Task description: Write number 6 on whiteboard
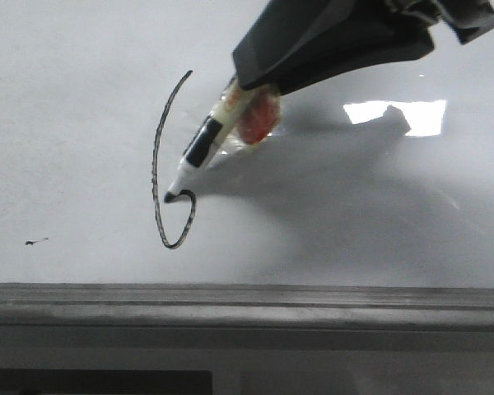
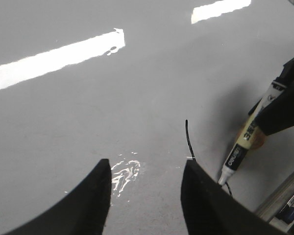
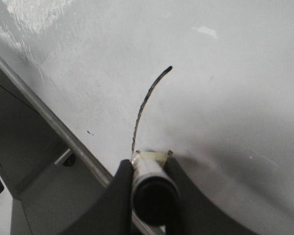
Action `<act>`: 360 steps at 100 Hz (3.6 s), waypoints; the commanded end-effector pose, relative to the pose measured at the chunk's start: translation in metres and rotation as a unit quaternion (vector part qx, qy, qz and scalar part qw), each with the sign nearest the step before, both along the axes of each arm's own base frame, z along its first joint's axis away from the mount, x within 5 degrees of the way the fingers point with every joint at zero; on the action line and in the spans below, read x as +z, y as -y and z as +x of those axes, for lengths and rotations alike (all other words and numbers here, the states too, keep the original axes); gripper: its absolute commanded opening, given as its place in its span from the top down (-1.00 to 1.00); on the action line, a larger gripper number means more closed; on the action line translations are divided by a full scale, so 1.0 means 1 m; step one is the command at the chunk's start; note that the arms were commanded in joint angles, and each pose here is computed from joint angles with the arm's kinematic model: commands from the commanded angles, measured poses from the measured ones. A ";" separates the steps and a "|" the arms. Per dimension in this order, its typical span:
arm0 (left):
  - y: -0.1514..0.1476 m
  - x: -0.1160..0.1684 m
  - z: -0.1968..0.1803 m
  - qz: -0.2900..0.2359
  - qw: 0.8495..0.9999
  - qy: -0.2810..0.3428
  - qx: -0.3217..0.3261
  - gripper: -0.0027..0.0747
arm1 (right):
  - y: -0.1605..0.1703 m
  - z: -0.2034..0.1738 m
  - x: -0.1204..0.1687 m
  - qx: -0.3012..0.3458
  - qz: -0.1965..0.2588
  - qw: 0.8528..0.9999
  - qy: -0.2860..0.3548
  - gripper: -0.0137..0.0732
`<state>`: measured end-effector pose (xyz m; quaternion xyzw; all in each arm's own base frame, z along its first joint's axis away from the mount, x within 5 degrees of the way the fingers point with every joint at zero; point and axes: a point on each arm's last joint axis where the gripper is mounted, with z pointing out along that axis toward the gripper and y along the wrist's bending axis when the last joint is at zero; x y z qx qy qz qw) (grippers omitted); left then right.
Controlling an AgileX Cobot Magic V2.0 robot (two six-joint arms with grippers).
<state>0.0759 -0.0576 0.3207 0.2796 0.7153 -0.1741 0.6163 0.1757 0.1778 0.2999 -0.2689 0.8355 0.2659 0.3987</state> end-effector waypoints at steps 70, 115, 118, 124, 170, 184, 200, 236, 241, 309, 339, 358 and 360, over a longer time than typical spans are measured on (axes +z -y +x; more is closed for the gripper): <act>0.078 -0.015 0.010 0.043 0.981 0.010 -0.188 0.13 | -0.014 -0.046 0.039 0.097 0.045 0.990 0.087 0.83; 0.103 -0.035 0.025 0.072 0.979 -0.016 -0.189 0.14 | -0.016 -0.050 0.039 0.101 0.057 0.991 0.069 0.83; 0.104 -0.036 0.026 0.071 0.980 -0.015 -0.188 0.15 | -0.016 -0.050 0.039 0.100 0.058 0.991 0.067 0.83; 0.107 -0.036 0.028 0.064 0.981 -0.007 -0.185 0.18 | -0.016 -0.050 0.039 0.100 0.059 0.991 0.066 0.83; 0.108 -0.046 0.027 0.088 0.977 -0.052 -0.188 0.98 | -0.016 -0.051 0.038 0.104 0.051 0.991 0.066 0.49; 0.108 -0.046 0.027 0.061 0.979 -0.082 -0.177 0.98 | -0.014 -0.048 0.038 0.097 0.052 0.992 0.068 -0.48; 0.100 -0.048 0.038 -0.026 0.977 -0.184 -0.107 0.98 | -0.010 -0.044 0.037 0.088 0.044 0.994 0.058 -0.56; 0.067 -0.055 0.071 -0.156 0.934 -0.314 0.063 0.98 | -0.009 -0.048 0.032 0.101 0.024 0.994 0.033 -0.32; 0.067 -0.055 0.071 -0.159 0.933 -0.316 0.066 0.98 | -0.009 -0.048 0.032 0.101 0.025 0.994 0.033 -0.32; 0.065 -0.052 0.069 -0.170 0.931 -0.315 0.064 -0.32 | -0.008 -0.048 0.035 0.097 0.033 0.994 0.042 -0.32; 0.041 -0.015 0.038 -0.205 0.952 -0.225 0.020 0.12 | 0.011 -0.062 0.056 0.098 0.063 0.990 0.084 0.84; 0.022 0.006 0.014 -0.231 0.961 -0.152 -0.004 0.98 | 0.033 -0.076 0.065 0.096 0.077 0.983 0.133 0.83; 0.019 0.008 0.010 -0.234 0.961 -0.145 -0.008 0.98 | 0.037 -0.079 0.067 0.095 0.082 0.982 0.142 0.83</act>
